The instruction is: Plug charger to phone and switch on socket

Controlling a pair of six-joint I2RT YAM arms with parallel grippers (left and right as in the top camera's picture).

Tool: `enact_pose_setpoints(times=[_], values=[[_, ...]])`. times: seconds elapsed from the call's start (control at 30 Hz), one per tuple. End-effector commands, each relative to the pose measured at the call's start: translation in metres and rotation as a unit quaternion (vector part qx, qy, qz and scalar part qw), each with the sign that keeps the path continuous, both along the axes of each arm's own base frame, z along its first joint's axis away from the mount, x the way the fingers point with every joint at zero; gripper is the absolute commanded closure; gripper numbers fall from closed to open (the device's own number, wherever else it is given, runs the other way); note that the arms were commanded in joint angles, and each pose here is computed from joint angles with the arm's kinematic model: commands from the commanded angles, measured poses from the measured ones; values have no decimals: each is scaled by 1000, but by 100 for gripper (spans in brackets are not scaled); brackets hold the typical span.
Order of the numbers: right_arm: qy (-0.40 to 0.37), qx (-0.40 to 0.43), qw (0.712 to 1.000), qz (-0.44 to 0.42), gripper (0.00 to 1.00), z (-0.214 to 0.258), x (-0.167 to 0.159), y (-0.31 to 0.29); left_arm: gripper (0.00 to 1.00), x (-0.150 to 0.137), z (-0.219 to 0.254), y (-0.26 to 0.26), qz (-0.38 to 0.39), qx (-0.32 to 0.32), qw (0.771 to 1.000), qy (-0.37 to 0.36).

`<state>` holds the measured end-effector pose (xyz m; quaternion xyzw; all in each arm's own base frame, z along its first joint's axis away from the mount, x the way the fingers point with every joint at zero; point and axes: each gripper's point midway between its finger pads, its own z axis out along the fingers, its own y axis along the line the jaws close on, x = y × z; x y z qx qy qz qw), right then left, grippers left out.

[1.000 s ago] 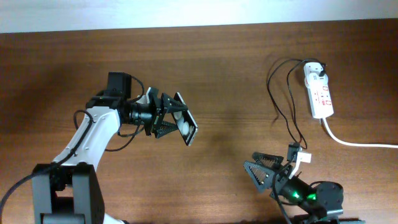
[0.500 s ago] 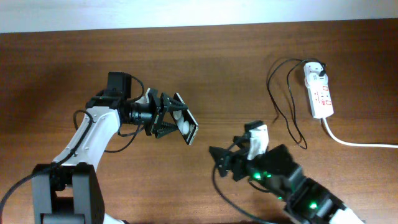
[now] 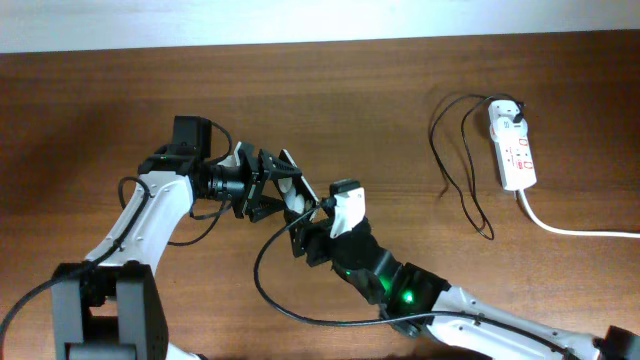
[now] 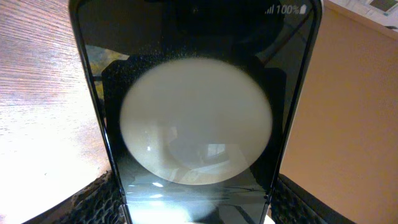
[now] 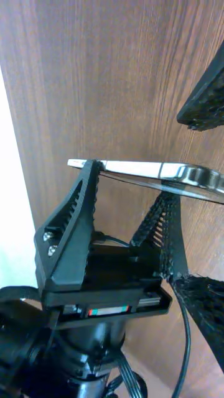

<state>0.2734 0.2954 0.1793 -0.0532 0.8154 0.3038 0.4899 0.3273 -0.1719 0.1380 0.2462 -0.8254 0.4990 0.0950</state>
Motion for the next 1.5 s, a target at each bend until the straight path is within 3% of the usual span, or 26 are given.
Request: enact_pose_setpoints(times=[0.0, 0.2, 0.5, 0.73, 0.8, 1.17, 1.23, 1.27, 1.4, 1.47], values=[[-9, 5, 1000, -3, 23, 8, 5, 2, 39, -1, 10, -2, -4, -13, 1000, -9], [-6, 28, 1000, 3, 26, 2, 9, 15, 39, -1, 10, -2, -4, -13, 1000, -10], [1, 36, 999, -4, 49, -3, 17, 15, 39, -1, 10, -2, -4, -13, 1000, -10], [11, 32, 999, -2, 56, -10, 23, 13, 39, -3, 10, -6, -12, -13, 1000, -15], [11, 31, 999, -1, 68, -11, 23, 14, 39, -4, 10, -9, -17, -13, 1000, -15], [20, 32, 999, 18, 92, -13, 18, 19, 39, -3, 7, -7, -19, -3, 999, -25], [20, 33, 999, 21, 94, -13, 17, 19, 30, -2, 4, -5, -16, 8, 1000, -26], [22, 34, 999, 26, 95, -13, 16, 21, 5, -2, 4, -5, -16, 8, 1000, -26], [21, 35, 999, 26, 96, -12, 16, 21, 1, -2, 6, -6, -16, 5, 999, -27], [48, 47, 998, -3, 96, -19, 26, 7, 1, 0, 16, 0, -23, 9, 997, -71]])
